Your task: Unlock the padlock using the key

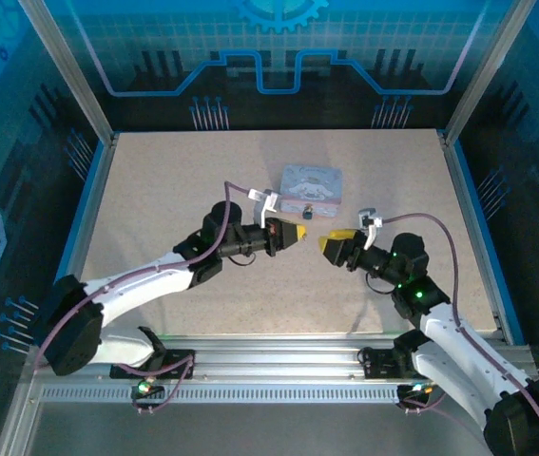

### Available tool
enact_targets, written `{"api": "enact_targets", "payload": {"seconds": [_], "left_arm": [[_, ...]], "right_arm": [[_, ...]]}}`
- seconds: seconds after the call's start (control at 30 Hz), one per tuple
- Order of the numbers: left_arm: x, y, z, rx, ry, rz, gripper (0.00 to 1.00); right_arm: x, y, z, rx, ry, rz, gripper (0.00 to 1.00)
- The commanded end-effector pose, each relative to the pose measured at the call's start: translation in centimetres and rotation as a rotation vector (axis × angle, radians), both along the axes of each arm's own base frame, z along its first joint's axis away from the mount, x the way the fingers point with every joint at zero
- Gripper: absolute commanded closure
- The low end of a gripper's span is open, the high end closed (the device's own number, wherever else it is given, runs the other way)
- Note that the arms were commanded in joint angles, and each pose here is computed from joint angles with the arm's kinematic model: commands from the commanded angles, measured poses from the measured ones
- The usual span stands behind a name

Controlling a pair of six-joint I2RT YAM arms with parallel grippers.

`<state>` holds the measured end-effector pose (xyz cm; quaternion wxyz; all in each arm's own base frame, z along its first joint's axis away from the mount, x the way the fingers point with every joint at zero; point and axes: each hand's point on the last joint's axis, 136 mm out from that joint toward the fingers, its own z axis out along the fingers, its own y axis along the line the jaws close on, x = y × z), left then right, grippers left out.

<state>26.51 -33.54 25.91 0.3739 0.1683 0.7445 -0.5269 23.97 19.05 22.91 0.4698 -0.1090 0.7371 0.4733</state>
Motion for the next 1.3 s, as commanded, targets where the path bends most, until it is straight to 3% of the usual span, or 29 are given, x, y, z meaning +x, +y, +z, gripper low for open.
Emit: {"api": "enact_targets", "payload": {"seconds": [0.0, 0.17, 0.47, 1.27], "left_arm": [[-0.8, 0.7, 0.9, 0.095, -0.085, -0.039, 1.00], [-1.2, 0.9, 1.8, 0.093, -0.109, -0.049, 1.00], [-1.2, 0.8, 2.0, 0.086, -0.110, -0.053, 1.00], [-1.0, 0.9, 2.4, 0.058, -0.106, -0.034, 1.00]], "right_arm": [[-2.2, 1.8, 3.4, 0.082, -0.077, 0.194, 0.40], [-2.1, 3.0, 4.4, 0.115, -0.085, 0.249, 0.40], [-1.9, 5.1, 5.0, 0.098, -0.096, 0.291, 0.49], [-2.0, 5.3, 1.9, 0.071, -0.045, 0.299, 0.56]]}}
